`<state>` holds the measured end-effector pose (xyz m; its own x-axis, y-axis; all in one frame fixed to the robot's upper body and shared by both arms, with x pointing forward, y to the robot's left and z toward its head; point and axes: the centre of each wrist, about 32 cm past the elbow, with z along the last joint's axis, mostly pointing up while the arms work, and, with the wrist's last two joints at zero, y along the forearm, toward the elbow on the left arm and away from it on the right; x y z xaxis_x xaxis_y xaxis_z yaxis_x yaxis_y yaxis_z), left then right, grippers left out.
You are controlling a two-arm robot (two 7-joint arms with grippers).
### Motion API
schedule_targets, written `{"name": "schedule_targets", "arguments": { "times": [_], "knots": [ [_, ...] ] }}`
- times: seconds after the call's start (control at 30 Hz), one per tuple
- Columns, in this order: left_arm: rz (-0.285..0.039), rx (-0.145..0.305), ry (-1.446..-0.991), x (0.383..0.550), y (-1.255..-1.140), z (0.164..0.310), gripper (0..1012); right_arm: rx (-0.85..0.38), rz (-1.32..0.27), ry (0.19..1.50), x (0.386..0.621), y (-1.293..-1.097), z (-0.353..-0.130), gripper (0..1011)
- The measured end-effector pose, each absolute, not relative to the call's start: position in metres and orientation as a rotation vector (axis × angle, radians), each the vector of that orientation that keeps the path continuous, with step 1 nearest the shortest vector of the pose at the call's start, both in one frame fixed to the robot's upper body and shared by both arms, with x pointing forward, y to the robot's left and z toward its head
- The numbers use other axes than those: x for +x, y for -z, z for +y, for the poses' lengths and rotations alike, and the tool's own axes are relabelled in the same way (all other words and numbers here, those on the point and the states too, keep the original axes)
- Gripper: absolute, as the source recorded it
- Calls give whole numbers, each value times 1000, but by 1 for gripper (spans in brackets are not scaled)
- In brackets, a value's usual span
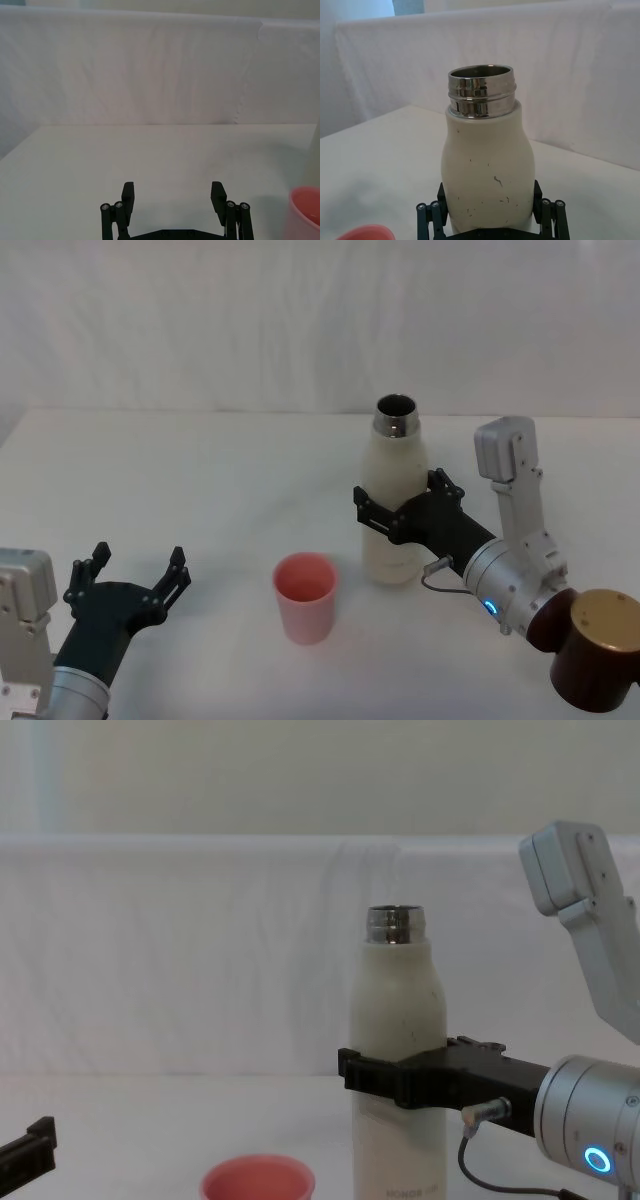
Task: Grasp the thermos with one hand and pour water into the cup lid.
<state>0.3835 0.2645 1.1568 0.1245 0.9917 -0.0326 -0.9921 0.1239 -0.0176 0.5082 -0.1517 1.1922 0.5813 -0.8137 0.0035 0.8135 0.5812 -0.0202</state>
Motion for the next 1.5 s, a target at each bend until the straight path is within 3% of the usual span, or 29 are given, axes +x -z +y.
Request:
{"name": "schedule_targets", "arguments": {
  "times": [1.2,1.5],
  "knots": [
    [14,-38,-1446,384,-1157,265,1001,-23,52,963,507,-1185,-154,962],
    [14,-38,-1446,384,-1157,265,1001,-23,48,964,507,-1185,-154,1001]
  ]
}}
